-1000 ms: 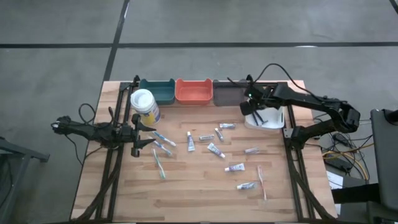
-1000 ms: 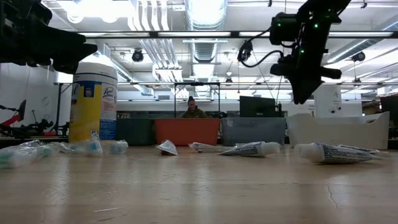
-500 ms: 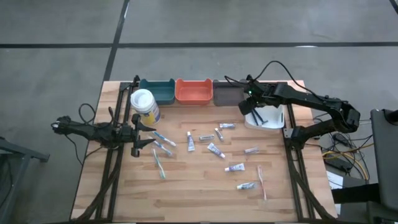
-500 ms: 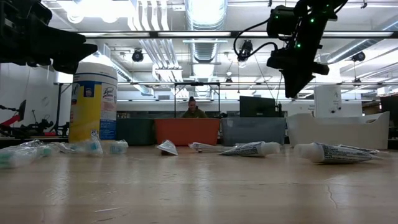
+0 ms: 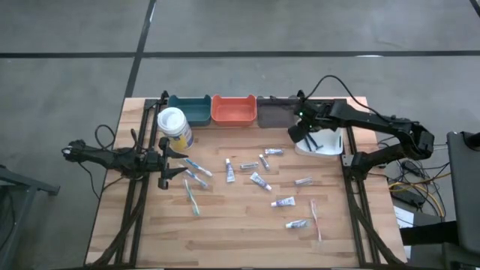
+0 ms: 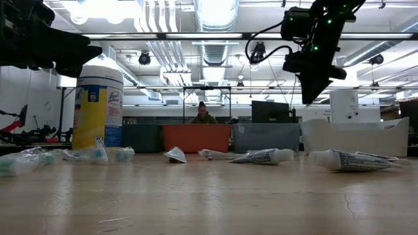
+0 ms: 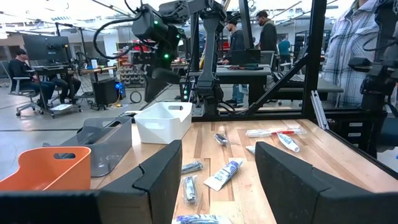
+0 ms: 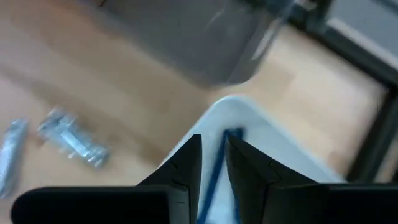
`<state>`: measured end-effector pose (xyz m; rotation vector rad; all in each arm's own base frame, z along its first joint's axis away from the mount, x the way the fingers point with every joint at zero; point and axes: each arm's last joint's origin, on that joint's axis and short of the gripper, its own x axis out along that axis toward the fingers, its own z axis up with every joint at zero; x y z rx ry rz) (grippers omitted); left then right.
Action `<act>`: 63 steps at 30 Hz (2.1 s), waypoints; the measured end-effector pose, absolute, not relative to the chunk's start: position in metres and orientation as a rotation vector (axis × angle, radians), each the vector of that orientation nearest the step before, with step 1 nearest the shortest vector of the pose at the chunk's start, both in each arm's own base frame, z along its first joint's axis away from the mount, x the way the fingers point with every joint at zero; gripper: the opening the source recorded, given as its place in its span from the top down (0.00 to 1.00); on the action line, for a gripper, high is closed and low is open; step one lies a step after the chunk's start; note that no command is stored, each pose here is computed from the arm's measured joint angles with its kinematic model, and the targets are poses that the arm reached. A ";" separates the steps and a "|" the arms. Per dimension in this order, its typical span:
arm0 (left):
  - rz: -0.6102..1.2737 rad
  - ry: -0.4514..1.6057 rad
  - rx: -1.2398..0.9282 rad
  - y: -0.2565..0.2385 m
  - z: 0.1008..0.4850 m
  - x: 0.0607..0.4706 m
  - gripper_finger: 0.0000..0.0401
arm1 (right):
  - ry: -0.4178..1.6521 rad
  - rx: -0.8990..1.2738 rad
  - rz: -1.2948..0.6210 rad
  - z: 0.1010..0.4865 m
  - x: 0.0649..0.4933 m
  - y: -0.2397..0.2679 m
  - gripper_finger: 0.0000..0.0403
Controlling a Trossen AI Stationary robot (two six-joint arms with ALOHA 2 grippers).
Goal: Pick & Place Travel size toiletries
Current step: Put the nail cutter into the black bin
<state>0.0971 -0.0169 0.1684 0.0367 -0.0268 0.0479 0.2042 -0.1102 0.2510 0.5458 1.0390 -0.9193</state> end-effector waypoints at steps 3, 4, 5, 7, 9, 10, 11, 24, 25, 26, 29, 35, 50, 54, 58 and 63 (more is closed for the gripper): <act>0.048 -0.027 0.037 -0.017 0.168 0.097 0.48 | 1.064 0.540 -0.853 0.247 0.208 -0.100 0.81; 0.048 -0.027 0.036 -0.017 0.168 0.097 0.48 | 1.072 0.534 -0.834 0.246 0.209 -0.096 0.80; 0.048 -0.027 0.037 -0.017 0.168 0.097 0.48 | 1.078 0.527 -0.818 0.246 0.211 -0.092 0.78; 0.048 -0.027 0.037 -0.017 0.168 0.097 0.48 | 1.086 0.509 -0.787 0.245 0.214 -0.085 0.74; 0.048 -0.027 0.037 -0.017 0.168 0.097 0.48 | 1.093 0.490 -0.756 0.245 0.216 -0.077 0.68; 0.048 -0.027 0.037 -0.017 0.168 0.097 0.48 | 1.098 0.481 -0.743 0.245 0.217 -0.074 0.64; 0.048 -0.027 0.037 -0.017 0.168 0.097 0.48 | 1.103 0.476 -0.731 0.244 0.218 -0.070 0.61; 0.048 -0.027 0.037 -0.017 0.168 0.097 0.48 | 1.226 0.369 -0.454 0.230 0.224 -0.013 0.19; 0.048 -0.027 0.036 -0.017 0.168 0.097 0.48 | 1.242 0.333 -0.419 0.229 0.225 -0.007 0.18; 0.048 -0.027 0.037 -0.017 0.168 0.097 0.48 | 1.253 0.300 -0.385 0.228 0.225 0.000 0.17; 0.048 -0.027 0.037 -0.017 0.168 0.097 0.48 | 1.279 0.204 -0.286 0.226 0.226 0.018 0.14; 0.048 -0.027 0.037 -0.017 0.168 0.097 0.48 | 1.367 0.073 -0.173 0.218 0.221 0.048 0.13; 0.048 -0.027 0.037 -0.017 0.168 0.097 0.48 | 1.366 -0.050 -0.086 0.187 0.223 0.056 0.17; 0.048 -0.026 0.037 -0.017 0.168 0.097 0.48 | 1.363 -0.060 -0.076 0.177 0.220 0.055 0.19; 0.048 -0.027 0.037 -0.017 0.168 0.097 0.48 | 1.375 -0.061 -0.081 0.171 0.216 0.054 0.22; 0.048 -0.027 0.037 -0.017 0.168 0.097 0.48 | 1.364 -0.062 -0.076 0.158 0.211 0.053 0.26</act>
